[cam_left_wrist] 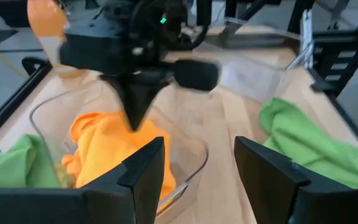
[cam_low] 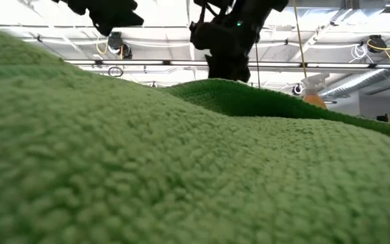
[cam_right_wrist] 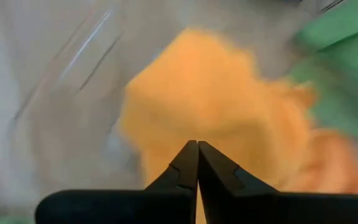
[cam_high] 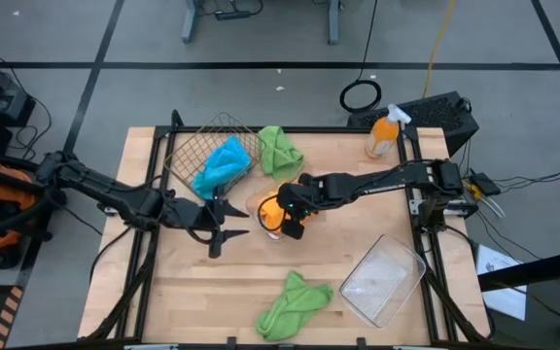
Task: Sort microfiber towel by color & place in baskets
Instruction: Put the yellow towel into the top transparent bin
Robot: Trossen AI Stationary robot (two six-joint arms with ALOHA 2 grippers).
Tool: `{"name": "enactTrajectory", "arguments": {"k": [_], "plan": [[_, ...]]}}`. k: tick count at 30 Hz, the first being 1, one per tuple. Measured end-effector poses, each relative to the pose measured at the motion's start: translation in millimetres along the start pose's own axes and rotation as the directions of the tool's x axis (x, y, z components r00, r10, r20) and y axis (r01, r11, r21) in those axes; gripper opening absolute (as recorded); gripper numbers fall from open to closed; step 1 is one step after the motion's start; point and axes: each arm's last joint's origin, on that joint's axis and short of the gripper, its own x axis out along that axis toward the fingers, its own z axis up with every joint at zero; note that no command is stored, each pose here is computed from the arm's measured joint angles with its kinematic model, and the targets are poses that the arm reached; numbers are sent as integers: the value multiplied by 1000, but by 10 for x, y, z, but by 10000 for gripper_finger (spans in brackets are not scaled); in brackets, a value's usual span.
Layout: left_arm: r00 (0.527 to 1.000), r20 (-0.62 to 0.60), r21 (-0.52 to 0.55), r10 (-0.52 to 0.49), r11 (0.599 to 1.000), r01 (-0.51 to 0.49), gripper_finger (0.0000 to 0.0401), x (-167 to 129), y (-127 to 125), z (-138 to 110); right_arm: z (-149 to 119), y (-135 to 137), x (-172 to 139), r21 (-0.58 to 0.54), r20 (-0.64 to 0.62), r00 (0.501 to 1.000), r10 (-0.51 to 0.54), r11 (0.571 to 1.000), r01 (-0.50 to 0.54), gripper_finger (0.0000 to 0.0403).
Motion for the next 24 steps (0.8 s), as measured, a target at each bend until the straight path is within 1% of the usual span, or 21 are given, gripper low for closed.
{"name": "enactTrajectory", "arguments": {"k": [2,3,6,10,13,16,20,24], "plan": [[1000,21,-6,-5,1000,5,200,-2,-9,21,46,-25,2,13,58,997,-59,998,59,1],[999,34,-9,-8,1000,8,200,-3,-13,33,65,-42,24,21,70,995,-66,998,65,1],[998,55,-13,-15,1000,16,200,-8,-29,52,128,-68,198,55,91,996,-9,998,4,1],[998,55,-11,-21,1000,22,200,-11,-44,51,55,-116,499,81,11,999,-34,996,33,1],[998,54,-8,-24,1000,25,200,-12,-50,49,-24,-159,726,95,-71,997,-18,995,25,1],[998,52,-2,-24,1000,25,200,-12,-50,48,-50,-164,872,102,-86,996,0,995,9,1],[998,52,-4,-24,1000,24,200,-12,-49,47,-33,-161,891,104,-68,998,7,995,0,0],[998,52,-7,-24,1000,24,200,-12,-49,48,-10,-166,732,104,-68,998,15,995,-8,0]]}}
